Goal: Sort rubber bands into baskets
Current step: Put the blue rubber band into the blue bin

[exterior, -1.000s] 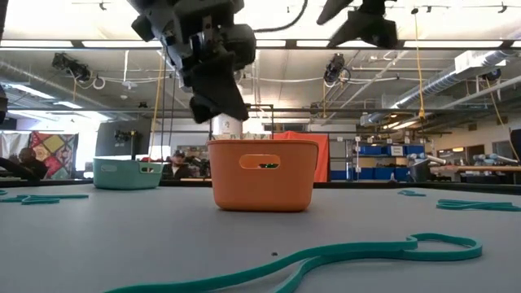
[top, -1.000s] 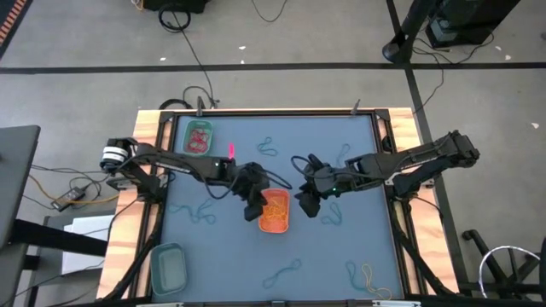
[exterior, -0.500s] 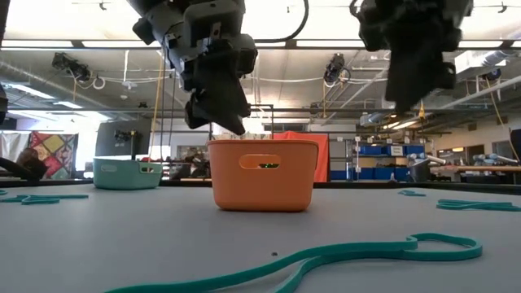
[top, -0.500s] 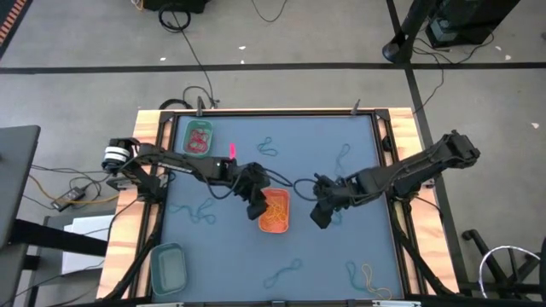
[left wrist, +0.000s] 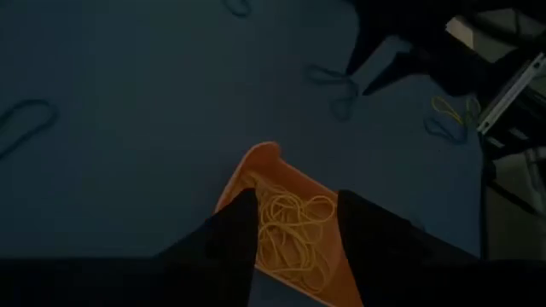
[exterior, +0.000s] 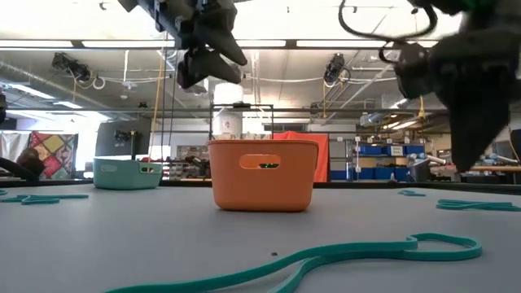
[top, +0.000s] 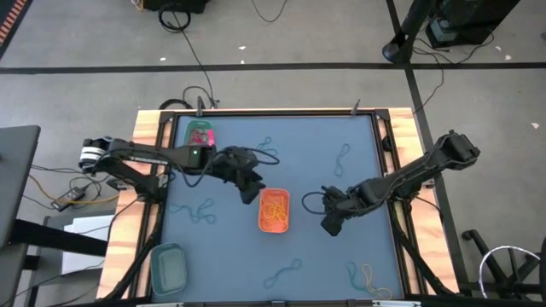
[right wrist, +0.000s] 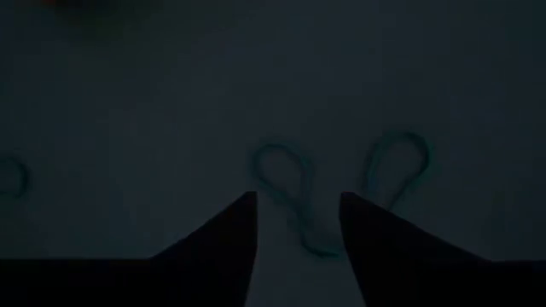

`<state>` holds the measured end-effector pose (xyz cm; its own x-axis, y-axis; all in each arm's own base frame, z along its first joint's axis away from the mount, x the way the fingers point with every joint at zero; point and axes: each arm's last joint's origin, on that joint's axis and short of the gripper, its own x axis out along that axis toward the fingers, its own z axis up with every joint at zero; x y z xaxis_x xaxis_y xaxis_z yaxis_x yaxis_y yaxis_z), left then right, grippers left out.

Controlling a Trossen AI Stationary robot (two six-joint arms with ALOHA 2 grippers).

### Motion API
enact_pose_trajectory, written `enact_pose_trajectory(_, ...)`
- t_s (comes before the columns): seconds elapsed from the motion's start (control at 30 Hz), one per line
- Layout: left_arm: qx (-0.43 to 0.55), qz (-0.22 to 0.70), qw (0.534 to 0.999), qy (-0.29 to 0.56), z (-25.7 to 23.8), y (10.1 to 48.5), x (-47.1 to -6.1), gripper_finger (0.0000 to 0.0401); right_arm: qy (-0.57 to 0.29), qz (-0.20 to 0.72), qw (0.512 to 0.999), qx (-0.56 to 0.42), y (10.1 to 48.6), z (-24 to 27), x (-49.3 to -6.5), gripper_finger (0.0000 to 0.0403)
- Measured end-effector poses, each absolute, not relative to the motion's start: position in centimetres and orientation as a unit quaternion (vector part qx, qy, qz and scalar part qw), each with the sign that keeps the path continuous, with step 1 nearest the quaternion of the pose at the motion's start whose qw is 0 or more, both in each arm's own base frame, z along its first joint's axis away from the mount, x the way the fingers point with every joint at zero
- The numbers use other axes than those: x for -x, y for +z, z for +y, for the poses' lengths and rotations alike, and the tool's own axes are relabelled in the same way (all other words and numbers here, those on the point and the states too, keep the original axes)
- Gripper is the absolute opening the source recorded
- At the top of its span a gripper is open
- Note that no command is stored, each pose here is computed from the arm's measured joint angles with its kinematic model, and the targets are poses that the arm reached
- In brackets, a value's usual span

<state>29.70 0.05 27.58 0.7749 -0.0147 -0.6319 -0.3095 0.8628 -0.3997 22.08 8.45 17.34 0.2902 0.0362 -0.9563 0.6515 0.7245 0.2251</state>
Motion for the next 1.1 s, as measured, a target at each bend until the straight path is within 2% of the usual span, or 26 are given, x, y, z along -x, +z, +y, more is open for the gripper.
enact_pose_trajectory(0.23, 0.251, 0.294, 0.921, 0.05, -0.8, 28.3, -30.1, 0.0163, -0.184, 0.575, 0.749, -0.272, 14.6, 8.0, -20.6, 0.0169)
enact_pose_trajectory(0.53, 0.254, 0.291, 0.921, 0.046, -1.0, 28.3, -30.1, 0.0163, -0.09, 0.579, 0.776, -0.232, 14.1, 8.8, -20.6, 0.0154)
enact_pose_trajectory(0.73, 0.254, 0.289, 0.922, 0.046, -1.0, 28.4, -30.2, 0.0163, -0.101, 0.586, 0.775, -0.211, 13.2, 8.9, -20.3, 0.0131)
enact_pose_trajectory(0.83, 0.255, 0.286, 0.923, 0.045, -1.0, 28.4, -30.2, 0.0163, -0.109, 0.6, 0.768, -0.197, 12.4, 9.0, -20.4, 0.0105)
enact_pose_trajectory(1.0, 0.254, 0.277, 0.925, 0.048, -1.0, 28.5, -30.3, 0.0163, -0.117, 0.601, 0.766, -0.196, 12.3, 8.9, -20.4, 0.0015)
enact_pose_trajectory(1.1, 0.254, 0.272, 0.927, 0.048, -1.0, 28.6, -30.4, 0.0163, -0.114, 0.584, 0.774, -0.215, 13.7, 9.0, -20.6, 0.0009)
